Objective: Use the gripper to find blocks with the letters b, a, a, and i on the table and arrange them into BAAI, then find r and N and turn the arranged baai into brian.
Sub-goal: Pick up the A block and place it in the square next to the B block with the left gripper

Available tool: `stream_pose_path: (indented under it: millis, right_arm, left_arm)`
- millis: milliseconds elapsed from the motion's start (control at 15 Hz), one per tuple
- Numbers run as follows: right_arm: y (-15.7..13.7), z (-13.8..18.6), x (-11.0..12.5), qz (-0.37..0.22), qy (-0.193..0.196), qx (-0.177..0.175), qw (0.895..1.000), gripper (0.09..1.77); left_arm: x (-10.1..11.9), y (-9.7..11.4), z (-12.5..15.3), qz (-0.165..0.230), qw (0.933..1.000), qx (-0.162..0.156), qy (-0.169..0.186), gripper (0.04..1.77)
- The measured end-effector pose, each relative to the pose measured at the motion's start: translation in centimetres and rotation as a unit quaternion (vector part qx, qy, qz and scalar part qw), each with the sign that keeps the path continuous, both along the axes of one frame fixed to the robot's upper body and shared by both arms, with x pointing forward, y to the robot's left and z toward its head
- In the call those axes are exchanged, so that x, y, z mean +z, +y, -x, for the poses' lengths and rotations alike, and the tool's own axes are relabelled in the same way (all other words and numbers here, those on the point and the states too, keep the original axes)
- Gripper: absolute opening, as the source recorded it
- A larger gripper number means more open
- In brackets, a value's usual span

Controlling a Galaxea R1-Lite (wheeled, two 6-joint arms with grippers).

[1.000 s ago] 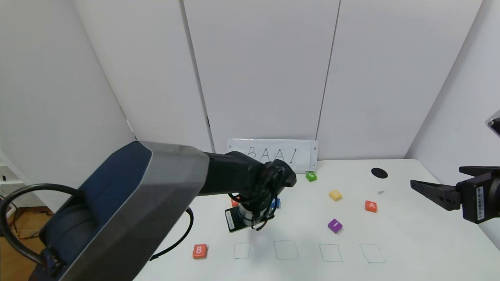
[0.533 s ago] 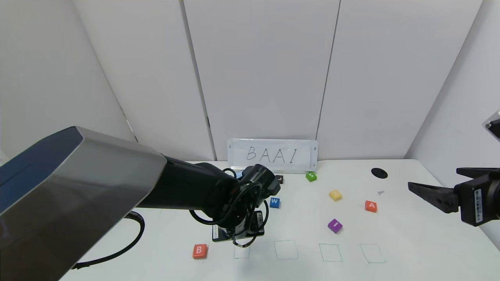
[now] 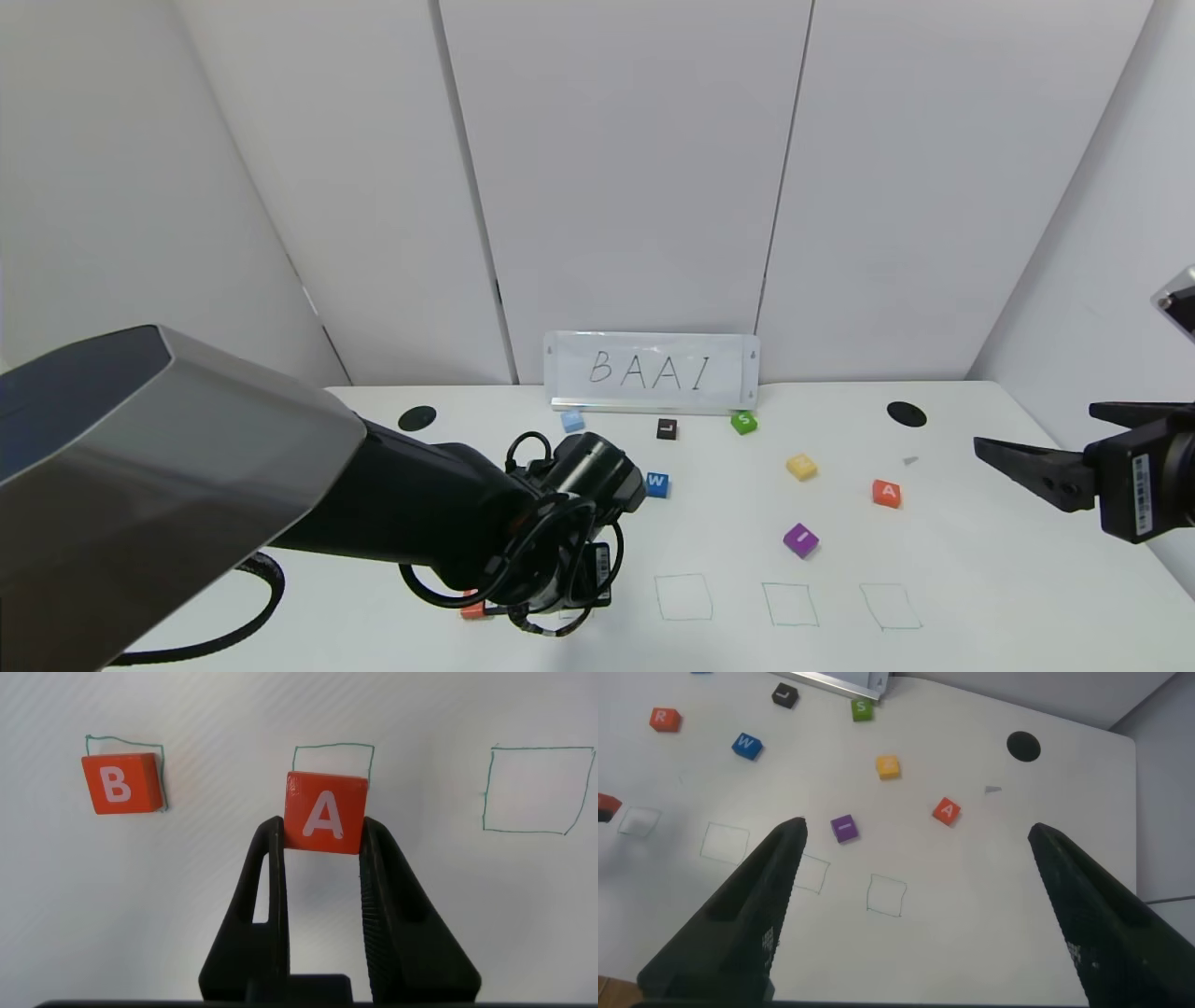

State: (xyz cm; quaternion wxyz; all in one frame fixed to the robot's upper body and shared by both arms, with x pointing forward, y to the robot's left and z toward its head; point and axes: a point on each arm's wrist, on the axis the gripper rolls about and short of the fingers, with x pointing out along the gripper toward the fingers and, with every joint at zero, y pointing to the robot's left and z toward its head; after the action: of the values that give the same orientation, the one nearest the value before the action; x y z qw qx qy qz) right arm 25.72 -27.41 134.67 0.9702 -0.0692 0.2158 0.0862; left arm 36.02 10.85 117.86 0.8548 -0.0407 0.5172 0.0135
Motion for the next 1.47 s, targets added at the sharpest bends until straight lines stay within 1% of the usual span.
stream_pose_path:
  millis: [133, 200, 267, 533, 667, 800, 1000, 1467]
  right_arm:
    - [0.0, 0.0, 0.0, 0.000, 0.001, 0.000, 1.000, 1.71]
    - [0.0, 0.0, -0.1, 0.000, 0.001, 0.000, 1.000, 1.71]
    - [0.0, 0.0, -0.1, 0.000, 0.002, 0.001, 1.000, 1.71]
    - [0.1, 0.0, -0.1, 0.000, 0.001, 0.001, 1.000, 1.71]
    - [0.1, 0.0, -0.1, 0.000, 0.001, 0.001, 1.000, 1.71]
    - [0.0, 0.0, 0.0, 0.000, 0.001, 0.001, 1.000, 1.71]
    - [0.0, 0.0, 0.0, 0.000, 0.000, 0.001, 1.000, 1.71]
    - [0.0, 0.0, 0.0, 0.000, 0.000, 0.002, 1.000, 1.71]
  left_arm:
    - [-0.8, 0.1, 0.4, 0.003, 0.9999, -0.001, -0.014, 0.50]
    - [-1.2, 0.0, 0.6, -0.001, 0.9997, 0.001, -0.024, 0.50]
    - [-1.6, 0.0, 0.8, -0.005, 0.9996, 0.002, -0.027, 0.50]
    - [-2.7, -0.7, 1.6, -0.014, 0.9996, 0.007, -0.022, 0.50]
    - [-3.2, -1.0, 1.4, -0.020, 0.9994, 0.011, -0.024, 0.50]
    - [-3.5, -1.2, 1.2, -0.021, 0.9991, 0.020, -0.031, 0.50]
    - [-3.8, -1.7, 0.9, -0.015, 0.9988, 0.021, -0.041, 0.50]
    - [-4.3, -1.9, 0.8, -0.015, 0.9988, 0.023, -0.040, 0.50]
